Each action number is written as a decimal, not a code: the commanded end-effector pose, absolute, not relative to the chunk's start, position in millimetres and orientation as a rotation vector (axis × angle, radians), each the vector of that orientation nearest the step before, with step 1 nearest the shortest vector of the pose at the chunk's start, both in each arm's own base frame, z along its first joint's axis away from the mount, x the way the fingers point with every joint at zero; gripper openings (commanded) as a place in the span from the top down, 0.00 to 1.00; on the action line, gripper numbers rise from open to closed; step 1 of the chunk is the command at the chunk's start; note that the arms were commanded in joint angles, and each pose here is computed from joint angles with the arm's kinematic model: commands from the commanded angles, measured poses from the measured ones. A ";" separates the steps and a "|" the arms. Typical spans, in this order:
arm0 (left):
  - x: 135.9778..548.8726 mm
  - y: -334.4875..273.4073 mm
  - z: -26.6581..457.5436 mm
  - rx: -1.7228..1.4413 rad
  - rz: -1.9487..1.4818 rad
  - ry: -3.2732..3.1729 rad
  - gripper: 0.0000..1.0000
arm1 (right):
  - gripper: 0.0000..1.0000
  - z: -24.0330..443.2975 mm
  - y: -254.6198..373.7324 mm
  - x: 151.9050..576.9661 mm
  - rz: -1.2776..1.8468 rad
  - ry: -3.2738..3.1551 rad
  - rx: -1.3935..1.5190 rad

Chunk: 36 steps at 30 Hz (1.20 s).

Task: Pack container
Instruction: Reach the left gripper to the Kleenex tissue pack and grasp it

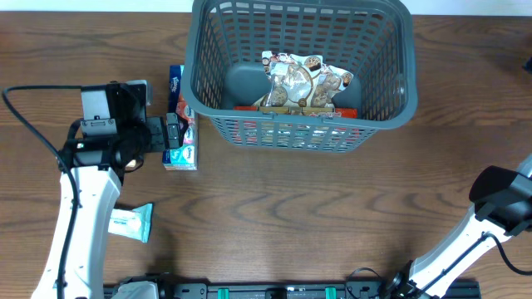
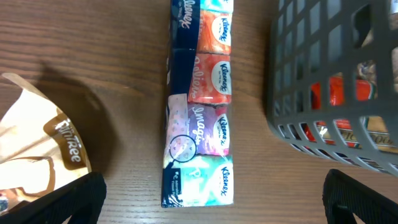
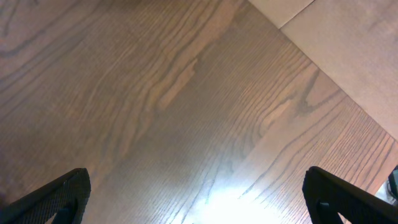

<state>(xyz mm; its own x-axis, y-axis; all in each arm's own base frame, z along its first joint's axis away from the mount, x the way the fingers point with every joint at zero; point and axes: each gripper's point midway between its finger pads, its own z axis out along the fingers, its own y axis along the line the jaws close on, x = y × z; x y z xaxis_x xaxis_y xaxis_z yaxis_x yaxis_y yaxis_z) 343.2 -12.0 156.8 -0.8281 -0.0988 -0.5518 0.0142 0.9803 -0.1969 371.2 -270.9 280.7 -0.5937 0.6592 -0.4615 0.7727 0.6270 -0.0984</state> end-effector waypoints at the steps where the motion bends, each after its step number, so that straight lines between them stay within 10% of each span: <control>1: 355.3 -7.7 147.0 -0.075 -0.246 2.558 0.01 | 0.01 281.1 -272.4 369.3 -0.415 2.459 1.160; 36: 399.3 -38.5 39.0 0.102 -0.222 2.737 0.01 | 0.01 281.0 -272.3 369.2 -0.415 2.460 1.160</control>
